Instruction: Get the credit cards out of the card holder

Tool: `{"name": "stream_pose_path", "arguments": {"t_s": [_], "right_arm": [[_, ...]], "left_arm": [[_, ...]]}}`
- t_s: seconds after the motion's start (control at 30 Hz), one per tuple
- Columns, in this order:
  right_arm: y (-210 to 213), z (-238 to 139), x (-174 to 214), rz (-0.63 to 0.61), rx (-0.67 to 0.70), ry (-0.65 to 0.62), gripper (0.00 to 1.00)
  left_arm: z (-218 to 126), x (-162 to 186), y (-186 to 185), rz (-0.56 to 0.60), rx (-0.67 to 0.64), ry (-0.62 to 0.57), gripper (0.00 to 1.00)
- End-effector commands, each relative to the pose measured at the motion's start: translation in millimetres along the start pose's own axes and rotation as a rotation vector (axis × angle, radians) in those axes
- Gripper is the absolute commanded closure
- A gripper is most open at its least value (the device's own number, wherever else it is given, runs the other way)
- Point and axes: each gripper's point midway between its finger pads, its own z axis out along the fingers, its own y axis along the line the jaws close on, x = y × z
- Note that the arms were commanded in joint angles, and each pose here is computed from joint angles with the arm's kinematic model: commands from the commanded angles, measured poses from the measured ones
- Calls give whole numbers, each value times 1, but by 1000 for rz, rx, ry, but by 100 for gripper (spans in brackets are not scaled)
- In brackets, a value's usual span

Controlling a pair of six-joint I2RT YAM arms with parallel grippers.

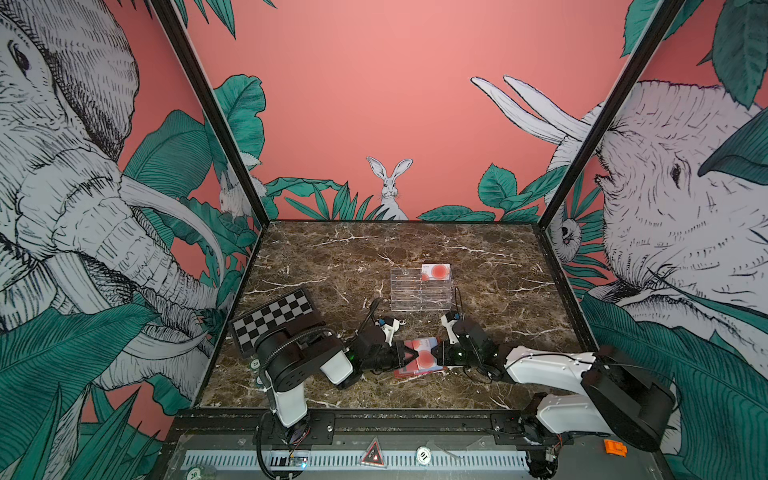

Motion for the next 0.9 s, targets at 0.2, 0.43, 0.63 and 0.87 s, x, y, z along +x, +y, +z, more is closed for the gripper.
{"name": "stream_pose_path", "arguments": {"t_s": [0.2, 0.43, 0.63, 0.87], "right_arm": [[-19, 1, 11, 16, 81, 27, 98], [-24, 1, 12, 21, 111, 33, 98], [-27, -1, 13, 21, 125, 33, 99], [-18, -8, 4, 6, 101, 5, 97]], "left_arm": [[-12, 11, 20, -36, -93, 17, 100], [-25, 11, 21, -26, -140, 11, 100], [-35, 9, 18, -12, -150, 1, 100], [-51, 0, 3, 27, -157, -22, 100]]}}
